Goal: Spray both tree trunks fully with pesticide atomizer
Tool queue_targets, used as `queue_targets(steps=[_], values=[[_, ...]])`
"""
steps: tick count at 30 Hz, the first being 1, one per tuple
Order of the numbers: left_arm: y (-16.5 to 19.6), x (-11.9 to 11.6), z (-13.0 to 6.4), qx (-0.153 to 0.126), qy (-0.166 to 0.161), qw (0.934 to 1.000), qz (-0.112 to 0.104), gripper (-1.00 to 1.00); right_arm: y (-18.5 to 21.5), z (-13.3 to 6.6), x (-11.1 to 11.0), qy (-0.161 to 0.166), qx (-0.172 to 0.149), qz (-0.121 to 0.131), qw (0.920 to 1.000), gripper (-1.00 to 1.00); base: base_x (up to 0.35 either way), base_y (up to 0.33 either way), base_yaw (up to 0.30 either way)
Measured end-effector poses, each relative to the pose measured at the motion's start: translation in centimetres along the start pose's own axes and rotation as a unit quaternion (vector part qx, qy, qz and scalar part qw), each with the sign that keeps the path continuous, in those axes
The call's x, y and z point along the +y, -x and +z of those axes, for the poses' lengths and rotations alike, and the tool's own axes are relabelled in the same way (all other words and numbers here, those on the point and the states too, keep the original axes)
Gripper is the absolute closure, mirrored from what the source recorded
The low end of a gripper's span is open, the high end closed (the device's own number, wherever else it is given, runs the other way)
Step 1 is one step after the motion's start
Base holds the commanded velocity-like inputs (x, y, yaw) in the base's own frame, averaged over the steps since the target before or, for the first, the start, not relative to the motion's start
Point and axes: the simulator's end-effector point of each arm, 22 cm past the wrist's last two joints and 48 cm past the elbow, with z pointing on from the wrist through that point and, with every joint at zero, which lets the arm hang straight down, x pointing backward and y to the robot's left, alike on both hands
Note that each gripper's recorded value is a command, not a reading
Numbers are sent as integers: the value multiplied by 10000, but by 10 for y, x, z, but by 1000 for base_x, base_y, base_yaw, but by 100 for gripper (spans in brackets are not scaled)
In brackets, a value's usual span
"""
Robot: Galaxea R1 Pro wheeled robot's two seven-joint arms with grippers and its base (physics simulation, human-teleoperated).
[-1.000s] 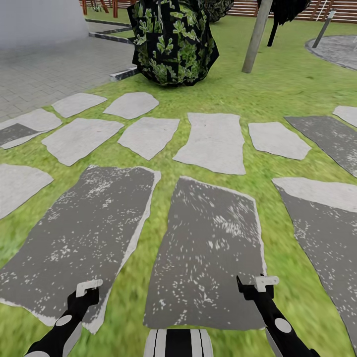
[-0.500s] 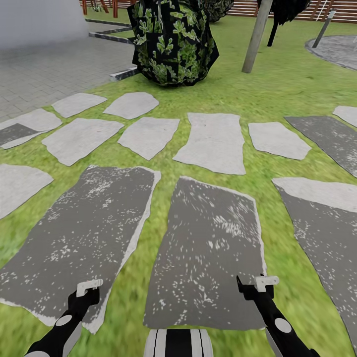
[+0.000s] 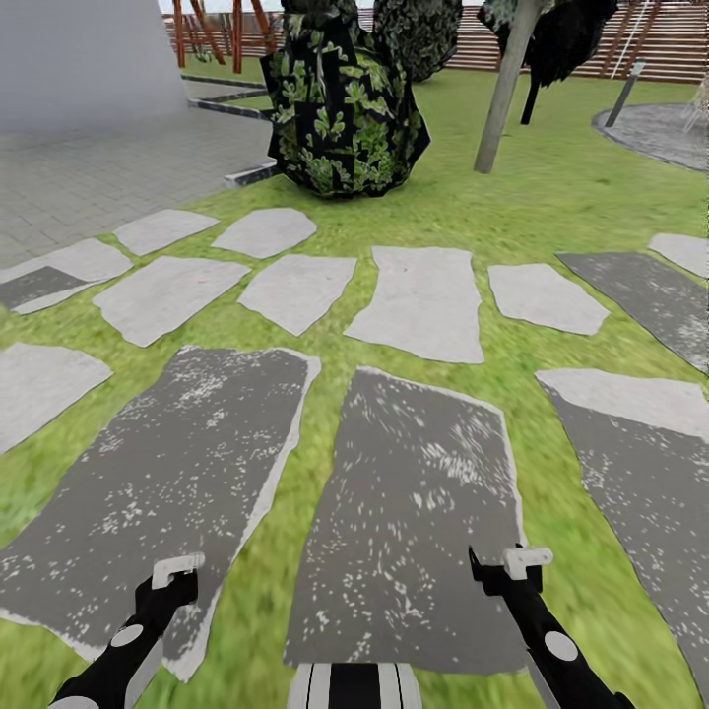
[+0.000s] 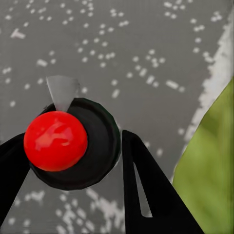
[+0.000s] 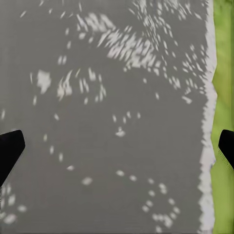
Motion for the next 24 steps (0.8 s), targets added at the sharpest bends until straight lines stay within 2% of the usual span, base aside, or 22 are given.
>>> queue_targets(steps=[7, 10, 14, 19, 24], values=[[14, 0, -5, -126, -14, 9999, -20, 100, 16, -3, 2, -7, -146, 29, 9999, -100, 0, 0, -24], [16, 6, -10, -163, 11, 9999, 9, 100, -20, -12, -8, -73, 220, -6, 9997, -100, 0, 0, -143], [-5, 13, -24, -67, 48, 10000, 37, 100, -53, -25, -18, -137, 527, -7, 9985, -100, 0, 0, -131], [-22, 18, -43, -205, 80, 9997, 73, 100, -84, -49, -24, -218, 425, 65, 9988, -100, 0, 0, -127], [-39, 24, -60, -212, 101, 9997, 89, 100, -108, -75, -23, -238, 308, 104, 9992, -100, 0, 0, -126]])
